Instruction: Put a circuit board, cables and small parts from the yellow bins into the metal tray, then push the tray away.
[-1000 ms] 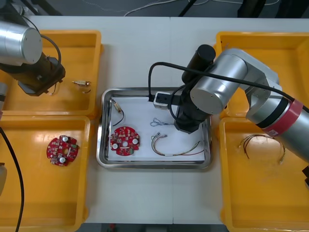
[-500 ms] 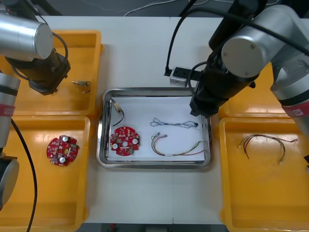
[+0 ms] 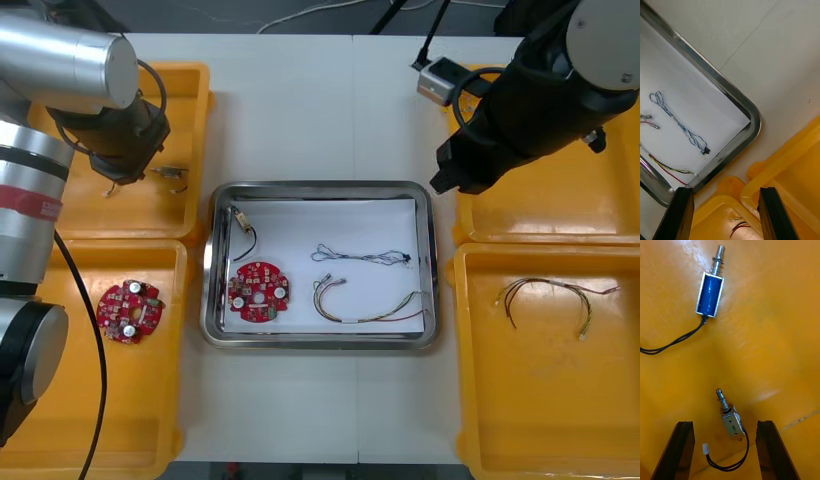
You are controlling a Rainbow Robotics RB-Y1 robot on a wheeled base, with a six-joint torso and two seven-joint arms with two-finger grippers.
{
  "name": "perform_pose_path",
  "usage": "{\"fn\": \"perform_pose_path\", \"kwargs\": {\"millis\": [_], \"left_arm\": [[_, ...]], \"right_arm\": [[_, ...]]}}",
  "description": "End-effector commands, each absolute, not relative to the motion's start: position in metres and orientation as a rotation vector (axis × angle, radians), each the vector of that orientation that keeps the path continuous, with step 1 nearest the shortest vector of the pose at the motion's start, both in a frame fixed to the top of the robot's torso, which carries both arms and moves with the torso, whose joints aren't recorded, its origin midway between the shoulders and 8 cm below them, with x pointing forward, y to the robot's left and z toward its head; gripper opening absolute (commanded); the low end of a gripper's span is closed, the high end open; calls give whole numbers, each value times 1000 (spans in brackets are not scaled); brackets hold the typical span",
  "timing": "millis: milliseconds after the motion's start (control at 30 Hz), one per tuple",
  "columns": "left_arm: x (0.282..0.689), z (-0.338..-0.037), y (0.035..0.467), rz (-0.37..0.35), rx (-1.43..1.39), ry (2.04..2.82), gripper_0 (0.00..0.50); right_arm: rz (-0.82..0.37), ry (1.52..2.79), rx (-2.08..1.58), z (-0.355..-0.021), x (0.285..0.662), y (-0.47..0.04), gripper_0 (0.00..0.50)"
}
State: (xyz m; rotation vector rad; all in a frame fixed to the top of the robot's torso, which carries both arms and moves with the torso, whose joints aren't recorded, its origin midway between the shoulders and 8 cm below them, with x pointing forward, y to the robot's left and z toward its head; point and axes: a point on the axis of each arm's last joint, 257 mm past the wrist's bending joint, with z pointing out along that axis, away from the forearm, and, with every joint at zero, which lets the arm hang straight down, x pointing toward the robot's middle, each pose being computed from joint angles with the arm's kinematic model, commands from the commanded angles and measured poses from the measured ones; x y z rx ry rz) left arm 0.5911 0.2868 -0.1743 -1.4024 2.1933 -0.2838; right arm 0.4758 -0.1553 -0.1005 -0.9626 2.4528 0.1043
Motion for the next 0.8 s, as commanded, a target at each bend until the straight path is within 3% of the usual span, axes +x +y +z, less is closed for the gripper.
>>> {"fn": "perform_pose_path", "kwargs": {"millis": [33, 433, 800], "left_arm": [[609, -145, 267, -373, -1362, 2165, 481], [610, -157, 257, -378, -1384, 2194, 483], [613, -165, 260, -376, -1398, 2189, 484]], "right_arm": [[113, 2473, -725, -82, 475, -190, 500], [27, 2566, -345, -102, 447, -267, 500], [30, 2603, -120, -115, 425, -319, 500]]}}
